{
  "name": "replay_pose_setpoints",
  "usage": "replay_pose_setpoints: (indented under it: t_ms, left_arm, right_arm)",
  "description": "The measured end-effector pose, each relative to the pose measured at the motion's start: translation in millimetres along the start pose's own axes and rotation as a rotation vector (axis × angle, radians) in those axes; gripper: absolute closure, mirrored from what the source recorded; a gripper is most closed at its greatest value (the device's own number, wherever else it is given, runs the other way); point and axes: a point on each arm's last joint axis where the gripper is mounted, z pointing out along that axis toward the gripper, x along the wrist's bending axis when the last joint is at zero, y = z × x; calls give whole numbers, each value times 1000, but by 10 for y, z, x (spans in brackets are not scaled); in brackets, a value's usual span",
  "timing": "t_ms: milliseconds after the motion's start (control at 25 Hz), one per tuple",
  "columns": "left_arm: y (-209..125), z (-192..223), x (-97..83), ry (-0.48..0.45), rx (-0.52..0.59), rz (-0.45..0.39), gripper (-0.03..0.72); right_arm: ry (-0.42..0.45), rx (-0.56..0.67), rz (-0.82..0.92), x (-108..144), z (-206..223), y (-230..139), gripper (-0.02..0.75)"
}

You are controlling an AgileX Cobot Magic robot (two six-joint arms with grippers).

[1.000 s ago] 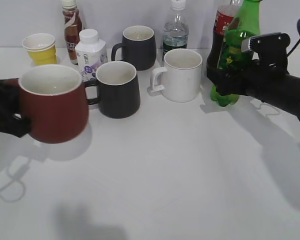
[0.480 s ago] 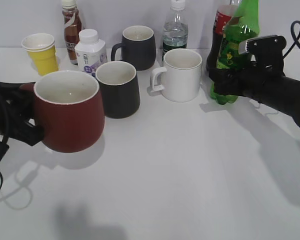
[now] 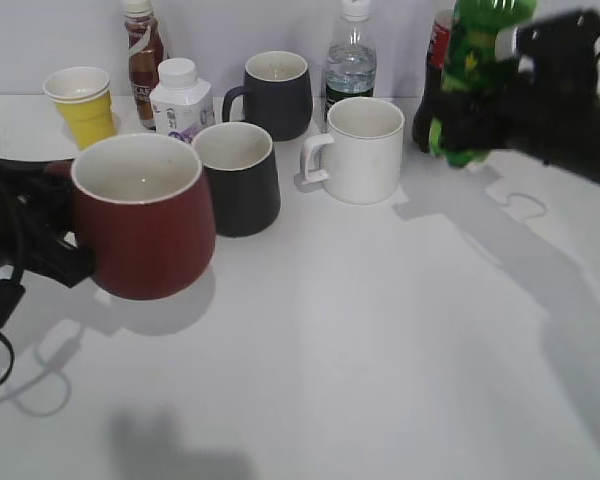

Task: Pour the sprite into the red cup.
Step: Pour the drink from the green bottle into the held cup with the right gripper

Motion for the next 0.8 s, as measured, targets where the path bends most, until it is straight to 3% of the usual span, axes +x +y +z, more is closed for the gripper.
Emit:
replay_pose_setpoints:
  t_ms: [240, 520, 800]
  left_arm:
    - [-25, 176, -45, -70, 20, 31, 611]
    - [-3, 482, -106, -184, 31, 23, 611]
    - [-15, 647, -349, -325, 6, 10, 611]
  right_arm:
    - [28, -90, -77, 27, -81, 338, 330]
    - [166, -109, -274, 120, -27, 481, 330]
    - [279, -114, -550, 206, -28, 506, 333]
